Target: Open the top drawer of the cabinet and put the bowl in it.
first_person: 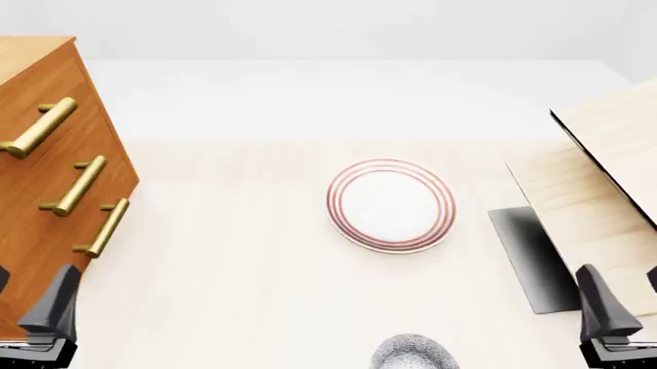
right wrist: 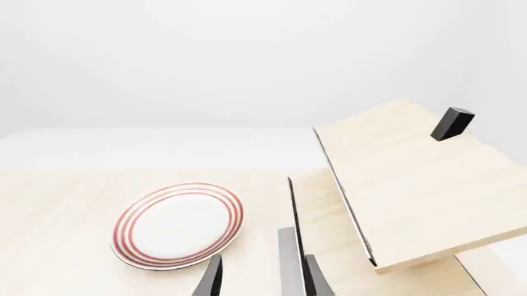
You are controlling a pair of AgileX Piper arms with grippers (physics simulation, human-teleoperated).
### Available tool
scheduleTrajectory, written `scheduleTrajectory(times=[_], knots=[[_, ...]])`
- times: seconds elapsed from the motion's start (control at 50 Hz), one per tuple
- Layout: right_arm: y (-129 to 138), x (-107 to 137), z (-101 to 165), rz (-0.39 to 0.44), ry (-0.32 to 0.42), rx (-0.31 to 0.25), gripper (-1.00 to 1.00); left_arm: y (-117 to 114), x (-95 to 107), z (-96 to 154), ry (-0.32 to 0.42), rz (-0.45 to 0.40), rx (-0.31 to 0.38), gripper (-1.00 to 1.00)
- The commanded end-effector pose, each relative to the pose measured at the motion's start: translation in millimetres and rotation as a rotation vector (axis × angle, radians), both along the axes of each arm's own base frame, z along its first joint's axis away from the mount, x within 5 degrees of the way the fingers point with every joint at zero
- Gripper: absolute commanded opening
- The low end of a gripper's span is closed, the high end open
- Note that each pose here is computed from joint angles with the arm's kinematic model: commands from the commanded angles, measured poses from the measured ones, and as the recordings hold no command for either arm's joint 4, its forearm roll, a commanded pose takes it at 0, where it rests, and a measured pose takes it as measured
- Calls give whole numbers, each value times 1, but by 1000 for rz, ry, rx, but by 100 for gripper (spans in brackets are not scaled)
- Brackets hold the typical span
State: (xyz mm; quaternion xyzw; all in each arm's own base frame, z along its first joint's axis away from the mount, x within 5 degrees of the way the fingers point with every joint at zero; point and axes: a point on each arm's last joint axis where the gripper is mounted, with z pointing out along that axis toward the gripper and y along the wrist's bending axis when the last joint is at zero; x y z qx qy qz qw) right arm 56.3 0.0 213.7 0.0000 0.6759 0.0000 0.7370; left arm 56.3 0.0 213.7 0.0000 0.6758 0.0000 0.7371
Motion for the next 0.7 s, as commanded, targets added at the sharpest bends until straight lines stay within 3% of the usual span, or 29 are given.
scheduleTrajectory(times=[0.02,0.4,0.42,0.44,0.7], knots=[[0,0,1,0,2,0,100,0,0,1,1,0,0,100],[0,0,1,1,3,1,100,0,0,1,1,0,0,100],[0,1,0,1,6,2,100,6,-1,2,-35,100,-83,100],[0,0,1,1,4,1,100,0,0,0,1,0,0,100],[0,0,0,1,5,2,100,0,0,2,-8,5,39,100]])
